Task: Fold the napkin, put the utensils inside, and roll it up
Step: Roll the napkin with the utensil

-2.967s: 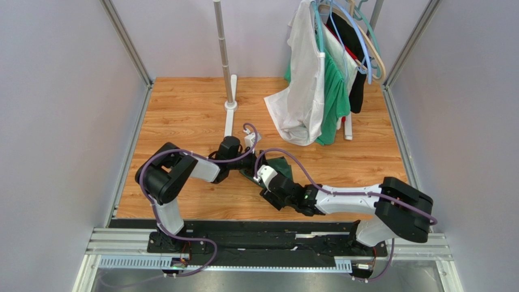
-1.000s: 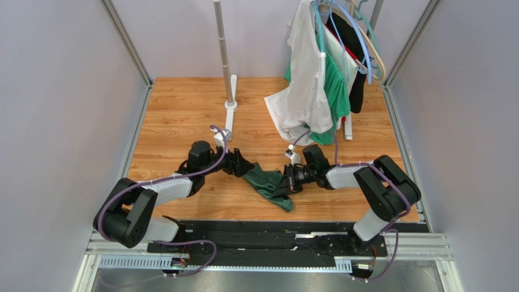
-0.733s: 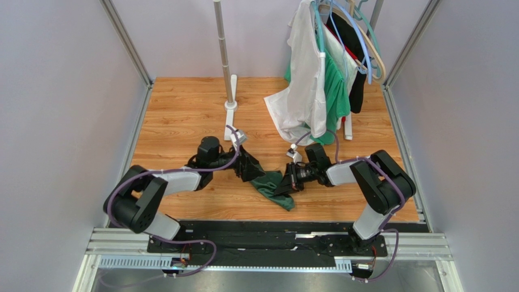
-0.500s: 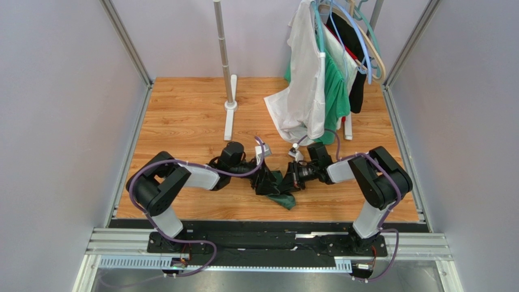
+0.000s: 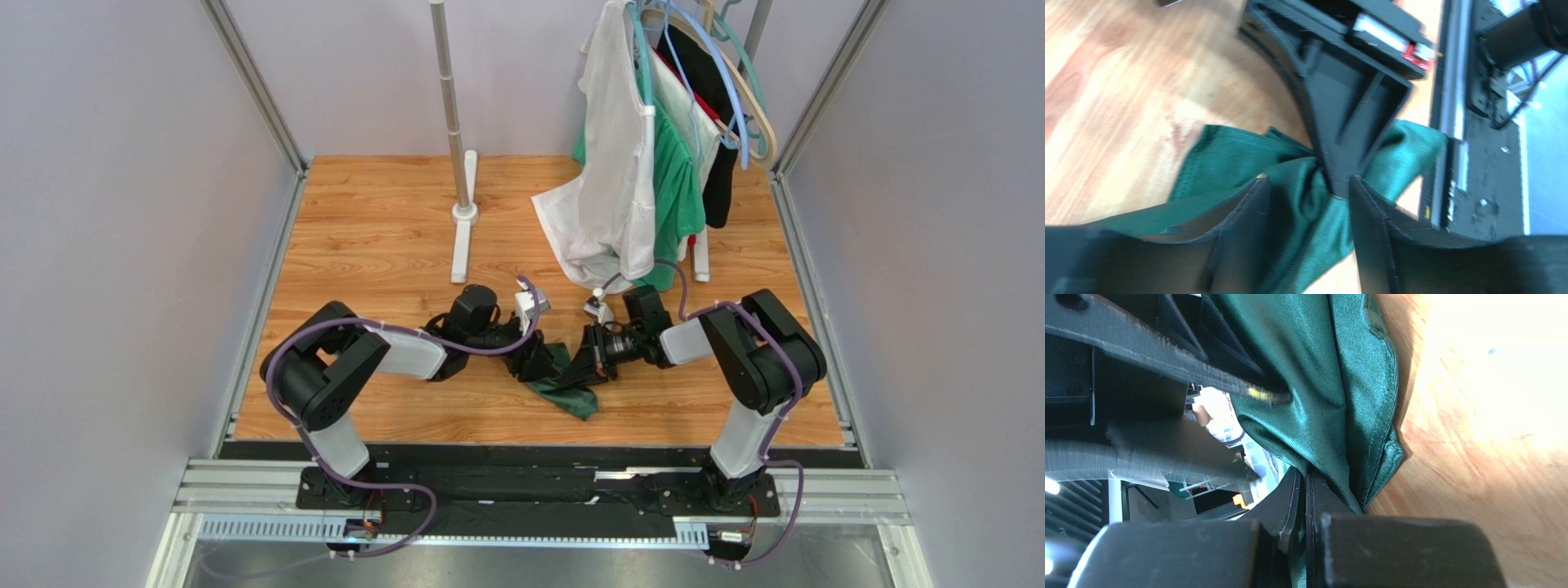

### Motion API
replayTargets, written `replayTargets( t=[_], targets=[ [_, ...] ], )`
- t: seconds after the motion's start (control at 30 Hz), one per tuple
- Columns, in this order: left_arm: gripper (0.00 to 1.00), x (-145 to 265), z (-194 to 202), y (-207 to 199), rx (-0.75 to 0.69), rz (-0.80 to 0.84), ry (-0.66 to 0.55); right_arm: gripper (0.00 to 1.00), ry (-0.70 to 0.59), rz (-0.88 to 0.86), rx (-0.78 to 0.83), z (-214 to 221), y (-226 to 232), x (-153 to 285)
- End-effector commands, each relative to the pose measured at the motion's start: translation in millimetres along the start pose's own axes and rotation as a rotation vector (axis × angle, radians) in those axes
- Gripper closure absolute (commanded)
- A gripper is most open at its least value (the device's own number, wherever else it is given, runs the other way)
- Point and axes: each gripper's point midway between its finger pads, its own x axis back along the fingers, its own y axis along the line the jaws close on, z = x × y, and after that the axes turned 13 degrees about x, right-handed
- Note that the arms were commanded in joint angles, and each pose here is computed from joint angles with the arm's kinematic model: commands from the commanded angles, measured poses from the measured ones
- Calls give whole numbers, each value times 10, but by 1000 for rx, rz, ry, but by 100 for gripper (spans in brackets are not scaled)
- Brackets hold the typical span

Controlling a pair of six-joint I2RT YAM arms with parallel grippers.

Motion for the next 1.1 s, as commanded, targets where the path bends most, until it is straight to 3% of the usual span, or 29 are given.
replayTargets(
  t=[0.0, 0.07, 0.1, 0.27, 0.37, 0.57, 0.67, 0.87, 1.0, 1.07],
  targets=[
    [57, -48, -73, 175, -20, -72, -3, 99, -7, -5, 56, -83, 18, 7],
    [77, -47, -54, 240, -7, -107, 8, 90, -4, -1, 56, -77, 22, 8],
    [82, -51, -52, 254, -6, -112, 13, 87, -7, 2, 58, -85, 21, 13],
    [100, -77, 20, 345, 30, -147, 57, 61, -22, 18, 90, -116, 102, 68],
    [100, -105, 74, 397, 51, -160, 94, 48, -17, 61, 117, -105, 115, 122],
    [100, -169, 146, 432, 95, -154, 161, 34, -75, 231, 238, -197, 208, 391],
    [100, -201, 212, 447, 131, -148, 204, 32, -152, 401, 357, -323, 217, 602],
    [100, -240, 252, 398, 207, -104, 262, 31, -290, 632, 765, -357, 492, 736],
    [100, -239, 263, 426, 260, -95, 293, 31, -381, 622, 929, -328, 658, 633],
    [100, -203, 319, 465, 298, -100, 316, 31, -354, 644, 971, -259, 618, 545]
  ],
)
